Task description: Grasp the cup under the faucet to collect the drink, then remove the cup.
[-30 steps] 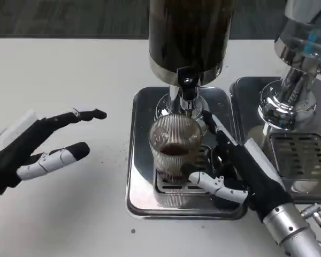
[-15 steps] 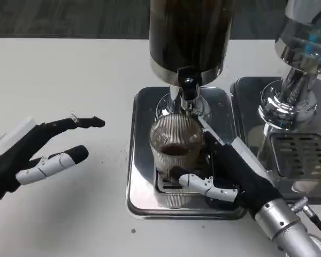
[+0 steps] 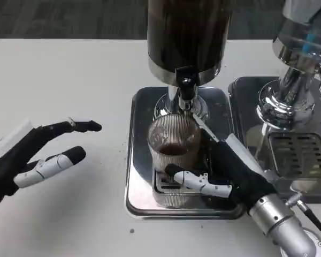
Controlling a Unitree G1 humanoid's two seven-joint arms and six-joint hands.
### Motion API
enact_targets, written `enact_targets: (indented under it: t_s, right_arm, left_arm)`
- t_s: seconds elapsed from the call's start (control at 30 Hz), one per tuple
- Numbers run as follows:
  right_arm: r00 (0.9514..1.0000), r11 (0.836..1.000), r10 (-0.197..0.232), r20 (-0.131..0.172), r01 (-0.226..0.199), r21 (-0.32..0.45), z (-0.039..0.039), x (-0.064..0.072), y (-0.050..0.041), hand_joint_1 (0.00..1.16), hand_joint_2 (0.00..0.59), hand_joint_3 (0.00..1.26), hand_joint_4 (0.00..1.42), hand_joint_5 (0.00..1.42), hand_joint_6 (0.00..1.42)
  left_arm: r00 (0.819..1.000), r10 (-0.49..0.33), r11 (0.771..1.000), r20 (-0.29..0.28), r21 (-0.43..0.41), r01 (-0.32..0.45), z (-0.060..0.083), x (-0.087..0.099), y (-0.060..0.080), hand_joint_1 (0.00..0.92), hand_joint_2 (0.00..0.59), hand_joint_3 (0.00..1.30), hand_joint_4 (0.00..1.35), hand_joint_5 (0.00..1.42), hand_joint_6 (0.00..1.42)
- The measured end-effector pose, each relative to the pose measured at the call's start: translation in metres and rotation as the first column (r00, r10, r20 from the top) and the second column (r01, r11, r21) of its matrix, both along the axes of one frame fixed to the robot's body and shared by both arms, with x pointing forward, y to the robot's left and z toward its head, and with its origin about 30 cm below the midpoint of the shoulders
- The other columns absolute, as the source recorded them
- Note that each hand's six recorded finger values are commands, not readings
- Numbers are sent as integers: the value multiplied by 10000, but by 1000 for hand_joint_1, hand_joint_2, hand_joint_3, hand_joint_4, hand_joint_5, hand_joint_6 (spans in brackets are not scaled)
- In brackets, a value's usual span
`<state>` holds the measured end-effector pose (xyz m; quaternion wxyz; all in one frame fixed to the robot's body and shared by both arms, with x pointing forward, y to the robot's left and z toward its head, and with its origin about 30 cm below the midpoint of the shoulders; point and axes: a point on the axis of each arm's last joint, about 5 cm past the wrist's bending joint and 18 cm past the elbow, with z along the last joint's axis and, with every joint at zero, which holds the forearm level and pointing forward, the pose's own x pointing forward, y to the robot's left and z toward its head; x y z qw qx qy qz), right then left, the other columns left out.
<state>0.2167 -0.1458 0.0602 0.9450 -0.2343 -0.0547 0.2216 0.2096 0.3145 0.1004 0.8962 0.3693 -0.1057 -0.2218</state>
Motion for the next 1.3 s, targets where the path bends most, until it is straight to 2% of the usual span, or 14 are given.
enact_targets:
  t_s: [0.43, 0.83, 1.07, 1.3]
  right_arm:
    - [9999, 10000, -51, 144, 52, -77, -5, 28, 75, 563, 213, 0, 0, 3, 150]
    - [9989, 9996, -243, 393, 249, -138, -6, 33, 147, 568, 217, 147, 187, 211, 349]
    - [9971, 9983, -584, 478, 586, -32, -34, 24, 185, 574, 219, 237, 285, 313, 417]
    - [9931, 9955, -944, 695, 943, 48, -56, 16, 234, 579, 221, 282, 357, 388, 480]
  left_arm:
    - [9997, 229, 9997, -79, 18, -229, -6, -26, 31, 0, 139, 361, 279, 231, 186]
    - [9993, 344, 9994, -140, 55, -343, -11, -45, 51, 0, 138, 375, 289, 232, 194]
    - [9992, 368, 9993, -177, 72, -366, -13, -52, 57, 0, 139, 375, 302, 241, 195]
    - [9989, 409, 9991, -241, 93, -406, -18, -62, 66, 0, 142, 375, 303, 242, 196]
